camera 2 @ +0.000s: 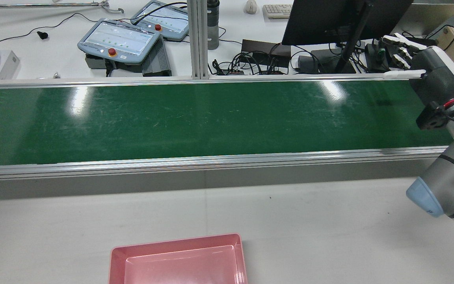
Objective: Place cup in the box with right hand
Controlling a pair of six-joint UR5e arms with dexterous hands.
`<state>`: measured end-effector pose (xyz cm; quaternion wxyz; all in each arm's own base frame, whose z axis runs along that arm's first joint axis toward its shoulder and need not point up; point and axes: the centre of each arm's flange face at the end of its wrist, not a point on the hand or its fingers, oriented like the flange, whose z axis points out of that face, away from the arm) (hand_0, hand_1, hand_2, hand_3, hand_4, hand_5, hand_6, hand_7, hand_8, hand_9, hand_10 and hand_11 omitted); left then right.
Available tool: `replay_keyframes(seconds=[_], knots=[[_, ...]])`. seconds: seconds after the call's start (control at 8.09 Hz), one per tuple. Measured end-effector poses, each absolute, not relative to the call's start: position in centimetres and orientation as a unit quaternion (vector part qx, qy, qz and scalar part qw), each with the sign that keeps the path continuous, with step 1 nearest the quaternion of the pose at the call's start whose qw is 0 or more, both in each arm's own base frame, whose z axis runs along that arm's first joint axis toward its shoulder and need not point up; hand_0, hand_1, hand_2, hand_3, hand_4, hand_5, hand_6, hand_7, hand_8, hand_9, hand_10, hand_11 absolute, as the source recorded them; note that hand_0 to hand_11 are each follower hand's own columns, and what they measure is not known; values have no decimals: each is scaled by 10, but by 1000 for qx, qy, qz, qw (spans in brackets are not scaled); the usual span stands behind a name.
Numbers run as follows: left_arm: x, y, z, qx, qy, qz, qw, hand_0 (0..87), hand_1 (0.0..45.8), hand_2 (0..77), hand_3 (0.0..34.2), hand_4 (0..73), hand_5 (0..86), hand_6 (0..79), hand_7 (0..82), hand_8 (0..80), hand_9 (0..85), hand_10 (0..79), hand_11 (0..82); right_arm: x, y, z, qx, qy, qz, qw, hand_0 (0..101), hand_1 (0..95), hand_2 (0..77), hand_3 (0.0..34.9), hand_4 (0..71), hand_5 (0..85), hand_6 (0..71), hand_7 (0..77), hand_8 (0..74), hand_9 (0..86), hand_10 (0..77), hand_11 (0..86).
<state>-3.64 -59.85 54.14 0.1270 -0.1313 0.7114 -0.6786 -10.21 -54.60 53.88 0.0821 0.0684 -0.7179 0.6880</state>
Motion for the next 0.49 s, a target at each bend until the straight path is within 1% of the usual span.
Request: replay_keyframes(seconds=[0.25,0.37,0.49], knots=[[-37,-599,541,-131,711,-679,127,0,5,5,0,0,0,0,0,0,0,0,0,-99,-547,539,70,-718,688,81,626,175,11,105,175,76,54,104,33,65,33,71],[-36,-599,541,-131,711,-679,127,0,5,5,0,0,0,0,0,0,0,0,0,-99,-547,539,71,-717,688,81,619,147,5,105,169,76,49,109,33,65,33,71],[-36,-599,541,-131,711,-679,127,0,5,5,0,0,0,0,0,0,0,0,0,-97,-547,539,71,-717,689,80,620,202,5,105,164,71,49,109,33,65,33,71]])
